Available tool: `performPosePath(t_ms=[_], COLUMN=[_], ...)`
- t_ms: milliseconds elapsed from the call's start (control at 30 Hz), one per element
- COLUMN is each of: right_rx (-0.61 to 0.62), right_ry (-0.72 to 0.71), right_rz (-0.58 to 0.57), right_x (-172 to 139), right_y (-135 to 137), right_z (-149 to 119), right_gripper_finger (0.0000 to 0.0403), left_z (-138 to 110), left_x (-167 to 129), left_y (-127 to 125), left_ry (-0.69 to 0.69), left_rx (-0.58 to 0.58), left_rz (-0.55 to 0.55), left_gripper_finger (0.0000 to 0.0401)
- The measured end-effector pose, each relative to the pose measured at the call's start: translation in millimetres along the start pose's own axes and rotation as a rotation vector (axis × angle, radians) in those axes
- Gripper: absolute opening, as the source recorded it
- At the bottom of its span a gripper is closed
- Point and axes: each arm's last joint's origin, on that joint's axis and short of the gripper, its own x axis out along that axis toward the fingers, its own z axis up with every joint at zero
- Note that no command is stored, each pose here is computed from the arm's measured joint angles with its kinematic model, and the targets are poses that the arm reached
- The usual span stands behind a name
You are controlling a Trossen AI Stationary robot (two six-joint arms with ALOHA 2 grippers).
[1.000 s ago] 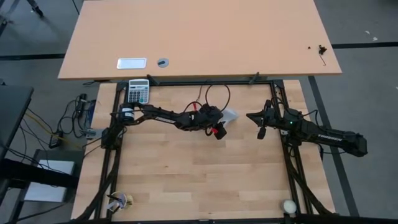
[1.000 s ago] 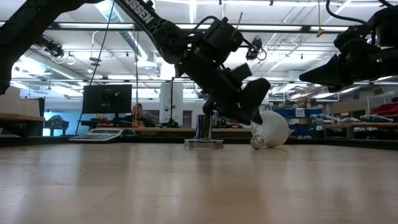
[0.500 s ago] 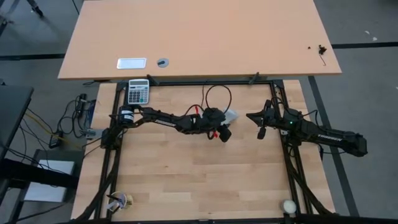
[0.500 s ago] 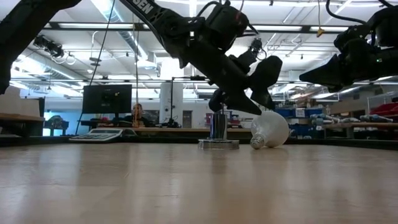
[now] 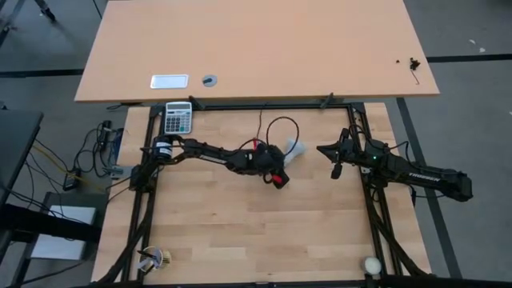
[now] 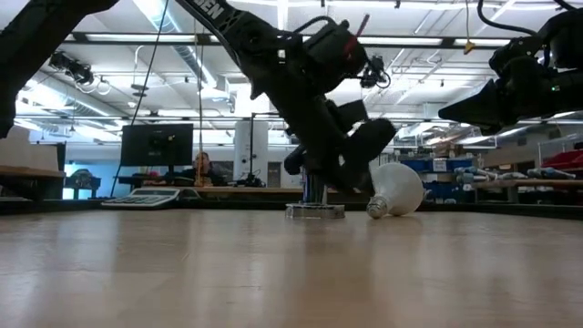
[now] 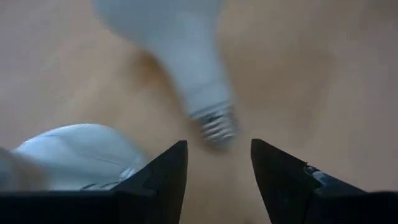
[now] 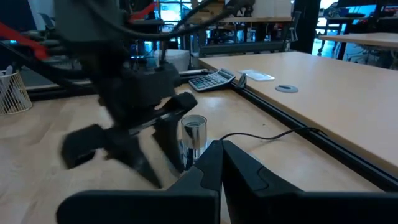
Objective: Screw lightbulb
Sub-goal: Insert the lightbulb into the lamp
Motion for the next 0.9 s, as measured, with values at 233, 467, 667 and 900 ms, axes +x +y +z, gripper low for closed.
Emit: performPosePath(t_ms=[233, 467, 667, 900], right_rx=[0.000, 0.000, 0.000, 0.000], right_ry=[0.000, 0.000, 0.000, 0.000], right_rz=[0.000, 0.000, 0.000, 0.000], right_x=[0.0, 0.0, 0.0, 0.0], right_y=[0.0, 0.0, 0.0, 0.0], right_z=[0.0, 0.0, 0.0, -0.1], right_gripper_finger=[0.0018, 0.0018, 0.0018, 0.0018], left_z=[6.6, 17.3, 23.4, 29.1], left_x=[9.5, 19.5, 21.8, 18.4], left_y=[33.4, 73.9, 94.8, 69.6], left_ry=[0.029, 0.046, 0.077, 0.028], left_rx=[0.011, -0.004, -0.027, -0.023], left_rz=[0.127, 0.201, 0.152, -0.107], left_gripper_finger=[0.0184, 0.0184, 0.0184, 0.0183])
